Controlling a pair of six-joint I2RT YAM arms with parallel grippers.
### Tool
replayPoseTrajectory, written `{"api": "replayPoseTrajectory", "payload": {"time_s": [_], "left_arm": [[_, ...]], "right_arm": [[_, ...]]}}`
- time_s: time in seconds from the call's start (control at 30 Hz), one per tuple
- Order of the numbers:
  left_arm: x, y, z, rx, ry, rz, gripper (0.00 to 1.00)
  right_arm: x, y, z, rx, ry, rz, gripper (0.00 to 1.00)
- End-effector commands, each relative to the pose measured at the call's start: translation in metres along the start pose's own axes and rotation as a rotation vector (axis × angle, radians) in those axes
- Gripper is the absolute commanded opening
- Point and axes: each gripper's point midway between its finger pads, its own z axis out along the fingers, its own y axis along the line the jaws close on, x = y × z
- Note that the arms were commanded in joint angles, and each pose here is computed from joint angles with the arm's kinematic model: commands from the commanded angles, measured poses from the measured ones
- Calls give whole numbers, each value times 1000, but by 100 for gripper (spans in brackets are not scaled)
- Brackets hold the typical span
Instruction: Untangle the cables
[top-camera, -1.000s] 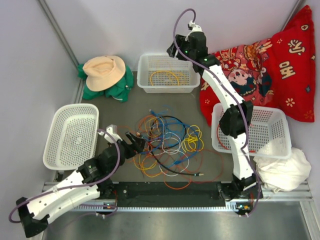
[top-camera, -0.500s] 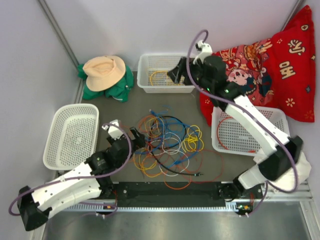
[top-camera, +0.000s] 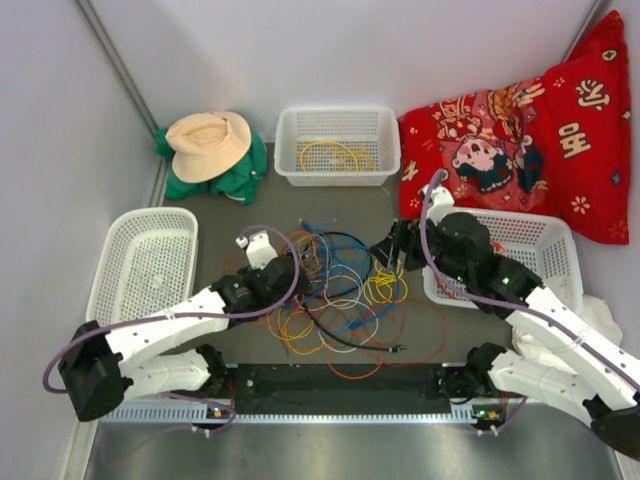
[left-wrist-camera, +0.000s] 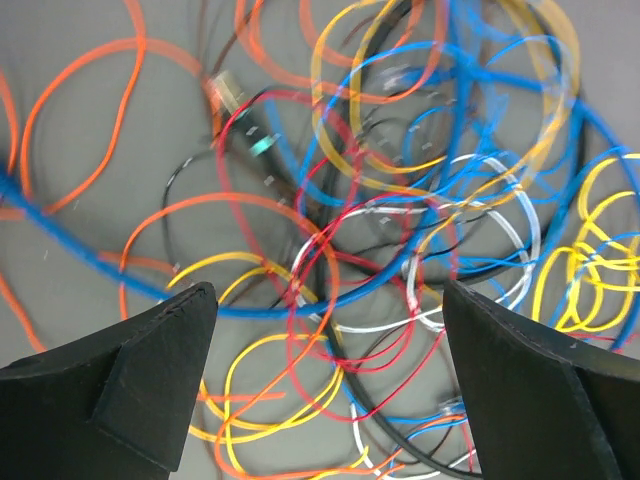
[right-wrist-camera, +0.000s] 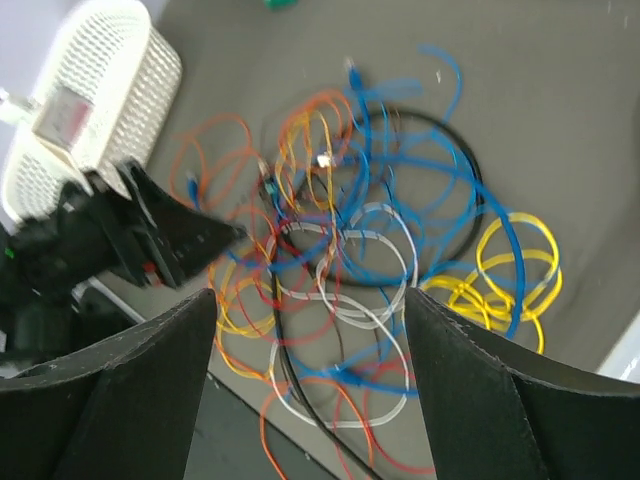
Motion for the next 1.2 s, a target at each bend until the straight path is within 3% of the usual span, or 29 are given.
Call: {"api": "replayPoseTrajectory", "payload": {"time_s": [0.0, 0.23, 0.53, 0.67, 0.77, 0.8, 0.9, 1.0, 1.17], "left_arm": [[19, 31, -1, -108, 52, -59, 99], [46, 43, 9, -96, 123, -26, 92], [84, 33, 36, -85, 238, 8, 86], [90, 20, 45, -71, 272, 52, 67], [95, 11, 51, -69, 309, 96, 39], [96, 9, 52, -68, 318, 106, 20], [98, 6, 54, -76, 334, 135, 0], [83, -1, 48, -58, 300, 150, 0], [18, -49, 3, 163, 140, 141, 0]], "right_arm": [[35, -10, -5, 33, 76, 28, 75], [55, -22, -19, 76, 87, 35, 75], [46, -22, -28, 86, 67, 27, 74], [42, -22, -26, 93, 54, 23, 75], [40, -22, -27, 100, 57, 11, 75], [39, -23, -28, 102, 56, 11, 75], [39, -24, -30, 106, 53, 8, 75], [38, -24, -34, 105, 49, 7, 75], [32, -22, -41, 93, 29, 10, 74]]}}
